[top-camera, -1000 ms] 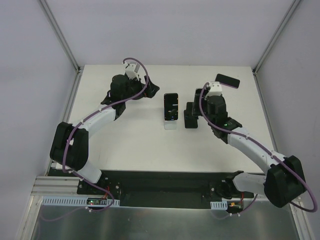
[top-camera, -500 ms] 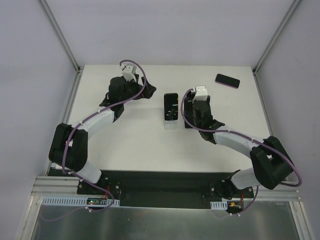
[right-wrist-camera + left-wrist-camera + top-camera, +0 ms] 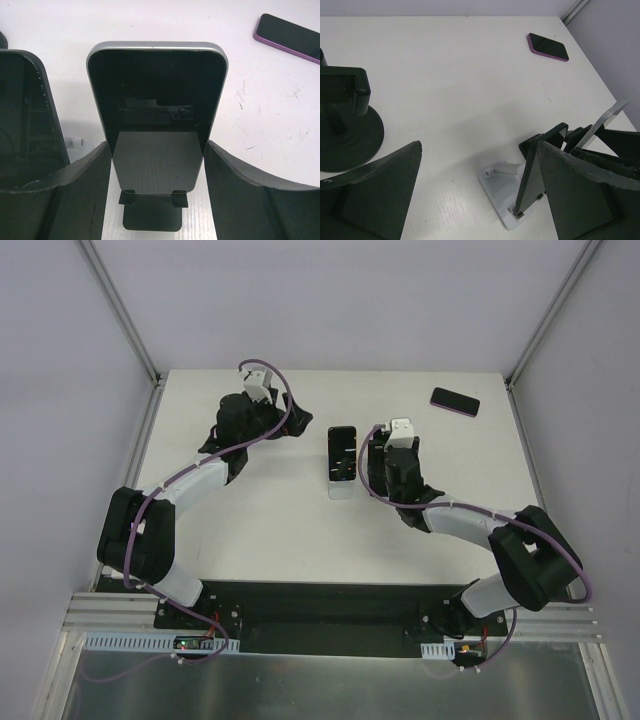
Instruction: Place the phone on the phone stand
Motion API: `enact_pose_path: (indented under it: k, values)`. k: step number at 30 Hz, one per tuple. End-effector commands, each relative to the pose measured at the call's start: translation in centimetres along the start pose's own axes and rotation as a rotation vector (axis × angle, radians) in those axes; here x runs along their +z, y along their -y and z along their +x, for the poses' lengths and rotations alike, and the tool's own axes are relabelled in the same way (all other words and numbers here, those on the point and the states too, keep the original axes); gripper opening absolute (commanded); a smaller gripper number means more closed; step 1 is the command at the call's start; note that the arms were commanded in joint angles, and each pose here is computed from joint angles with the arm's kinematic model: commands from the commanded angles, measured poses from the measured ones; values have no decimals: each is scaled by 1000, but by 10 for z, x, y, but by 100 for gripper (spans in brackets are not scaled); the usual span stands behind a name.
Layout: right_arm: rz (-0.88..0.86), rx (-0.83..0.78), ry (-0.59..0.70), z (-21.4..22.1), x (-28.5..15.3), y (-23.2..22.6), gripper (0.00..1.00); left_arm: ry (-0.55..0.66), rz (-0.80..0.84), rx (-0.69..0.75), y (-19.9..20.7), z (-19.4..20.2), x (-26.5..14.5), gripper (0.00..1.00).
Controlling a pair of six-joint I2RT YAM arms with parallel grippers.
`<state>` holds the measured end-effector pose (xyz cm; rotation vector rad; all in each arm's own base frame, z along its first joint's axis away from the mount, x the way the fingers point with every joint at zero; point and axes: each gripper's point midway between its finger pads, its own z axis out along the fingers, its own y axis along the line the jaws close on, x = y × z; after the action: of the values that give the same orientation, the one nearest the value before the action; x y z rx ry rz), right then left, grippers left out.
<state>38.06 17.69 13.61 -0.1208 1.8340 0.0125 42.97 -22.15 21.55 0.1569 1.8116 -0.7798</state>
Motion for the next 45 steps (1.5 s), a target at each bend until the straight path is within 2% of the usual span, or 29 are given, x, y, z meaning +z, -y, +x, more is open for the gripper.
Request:
enact_pose_path:
  k: [1, 28, 33, 39, 41, 42, 44, 45]
  values:
    - [15, 72, 106, -28, 1, 1, 1, 87, 22, 6, 7, -28, -7, 96]
    - [16, 127, 53, -7, 0, -3, 2, 80, 30, -4, 6, -27, -6, 96]
    - [47, 147, 30, -4, -1, -1, 11, 80, 35, -7, 8, -28, -6, 96]
    - [69, 135, 3, 1, -5, -5, 30, 77, 35, -6, 7, -26, -5, 96]
    - [77, 131, -5, 1, -4, -4, 39, 80, 33, -6, 6, -27, -6, 96]
    - [86, 130, -6, 0, -4, -4, 50, 80, 33, -6, 7, -27, -6, 96]
    - [91, 121, -15, -1, -5, -4, 60, 81, 34, -6, 7, -28, -6, 96]
    - [94, 119, -14, -3, -5, -4, 69, 78, 34, -7, 6, -26, -6, 97]
